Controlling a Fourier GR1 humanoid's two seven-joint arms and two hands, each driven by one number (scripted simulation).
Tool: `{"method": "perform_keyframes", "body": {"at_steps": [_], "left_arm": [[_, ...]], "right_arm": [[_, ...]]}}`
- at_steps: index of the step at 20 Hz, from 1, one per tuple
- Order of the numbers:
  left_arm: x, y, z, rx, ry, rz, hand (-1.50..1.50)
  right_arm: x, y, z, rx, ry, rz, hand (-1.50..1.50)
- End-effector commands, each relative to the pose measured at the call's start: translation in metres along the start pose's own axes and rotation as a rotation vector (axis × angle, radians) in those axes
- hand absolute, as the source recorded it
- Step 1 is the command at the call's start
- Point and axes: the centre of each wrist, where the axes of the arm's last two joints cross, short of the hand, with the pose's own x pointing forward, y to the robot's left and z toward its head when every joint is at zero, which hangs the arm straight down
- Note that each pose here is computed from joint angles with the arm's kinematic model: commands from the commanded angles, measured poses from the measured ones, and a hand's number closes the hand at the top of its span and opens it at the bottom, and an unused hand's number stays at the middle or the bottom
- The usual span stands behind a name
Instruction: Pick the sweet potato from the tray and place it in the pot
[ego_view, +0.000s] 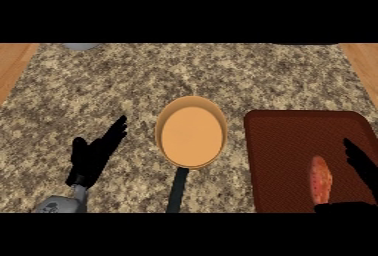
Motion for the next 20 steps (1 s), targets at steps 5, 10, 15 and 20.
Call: {"method": "perform_keyframes", "body": {"at_steps": [5, 10, 15, 20], "left_arm": [[0.005, -0.011, 0.003, 0.005, -0.005, 0.002, 0.0], [0.005, 0.003, -0.006, 0.006, 0.007, -0.012, 0.0], [-0.01, -0.009, -0.004, 0.008, -0.002, 0.007, 0.0], [-0.001, -0.003, -0.009, 0.0, -0.021, -0.02, 0.0]], "right_arm": [[-0.047, -0.02, 0.001, -0.063, -0.037, -0.029, -1.5], [-0.064, -0.001, -0.006, 0.018, -0.082, -0.144, -1.5], [-0.084, 0.003, -0.008, 0.029, -0.164, -0.286, -1.5], [-0.091, 0.041, -0.017, 0.056, -0.145, -0.381, -1.5]]}}
